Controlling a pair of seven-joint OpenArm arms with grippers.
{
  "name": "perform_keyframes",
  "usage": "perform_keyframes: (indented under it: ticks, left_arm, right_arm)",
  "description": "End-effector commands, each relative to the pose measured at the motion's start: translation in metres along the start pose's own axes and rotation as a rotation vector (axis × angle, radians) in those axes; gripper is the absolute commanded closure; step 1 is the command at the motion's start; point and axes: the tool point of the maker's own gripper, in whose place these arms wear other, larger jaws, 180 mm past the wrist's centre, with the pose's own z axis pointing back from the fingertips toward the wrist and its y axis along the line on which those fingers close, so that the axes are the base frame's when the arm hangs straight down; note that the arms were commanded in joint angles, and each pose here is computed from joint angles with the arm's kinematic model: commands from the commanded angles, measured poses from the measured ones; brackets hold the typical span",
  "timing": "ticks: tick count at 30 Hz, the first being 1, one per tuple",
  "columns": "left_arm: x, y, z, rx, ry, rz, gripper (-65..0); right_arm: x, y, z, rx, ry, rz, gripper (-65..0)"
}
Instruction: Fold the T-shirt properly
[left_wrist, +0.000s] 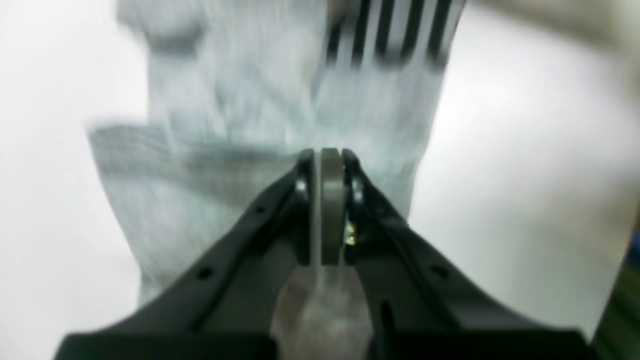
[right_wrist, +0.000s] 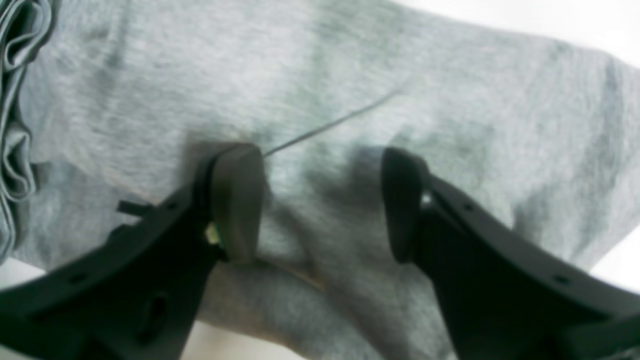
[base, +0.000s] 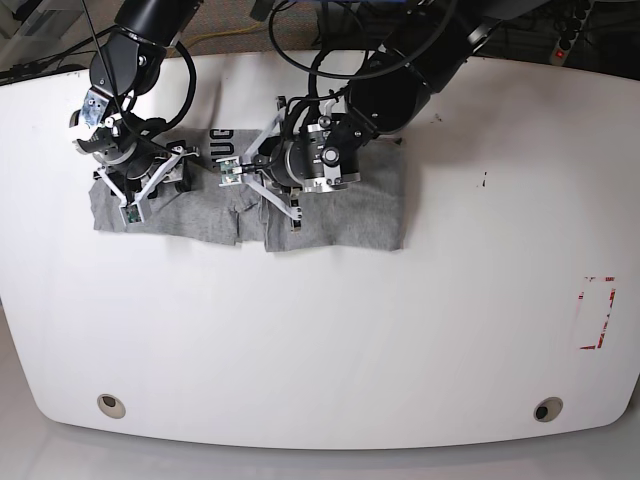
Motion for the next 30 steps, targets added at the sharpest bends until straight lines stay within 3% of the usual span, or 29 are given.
perform_keyframes:
  ticks: [1,5,15,17,21,25,30]
  left_arm:
    - [0.025,0.013,0.009,0.035,-0.068,-0.013,-1.0]
    - [0.034,0.033,0.029,0.106,-0.107,-0.016,-1.0]
    - [-0.089,0.101,0.069,0.299,0.011,0.329,-1.0]
    - [-0.111,0.102,0.074,0.315,0.042,0.37,-1.0]
    - [-0.146,0.095,0.078,0.317,0.103,0.415,-1.0]
    - [-0.162,0.085,0.077,0.305,0.118,0.414,-0.8]
    - [-0.176,0.069,0.065,0.26,0.129,0.437,-0.8]
  right_arm:
    - [0.016,-0.003,0.005,-0.006,-0.051,0.013,-35.0]
    - [0.02,-0.005,0.007,-0.013,-0.061,0.019,-35.2]
    - [0.057,-0.022,0.036,-0.109,-0.066,0.08,-35.7]
    - [0.071,-0.032,0.044,-0.143,-0.085,0.072,-39.3]
    - [0.083,-0.064,0.061,-0.22,-0.085,-0.011,-55.0]
    - [0.09,-0.093,0.078,-0.271,-0.089,-0.076,-56.9]
    - [0.077,-0.124,0.076,-0.176,-0.094,-0.24,-56.9]
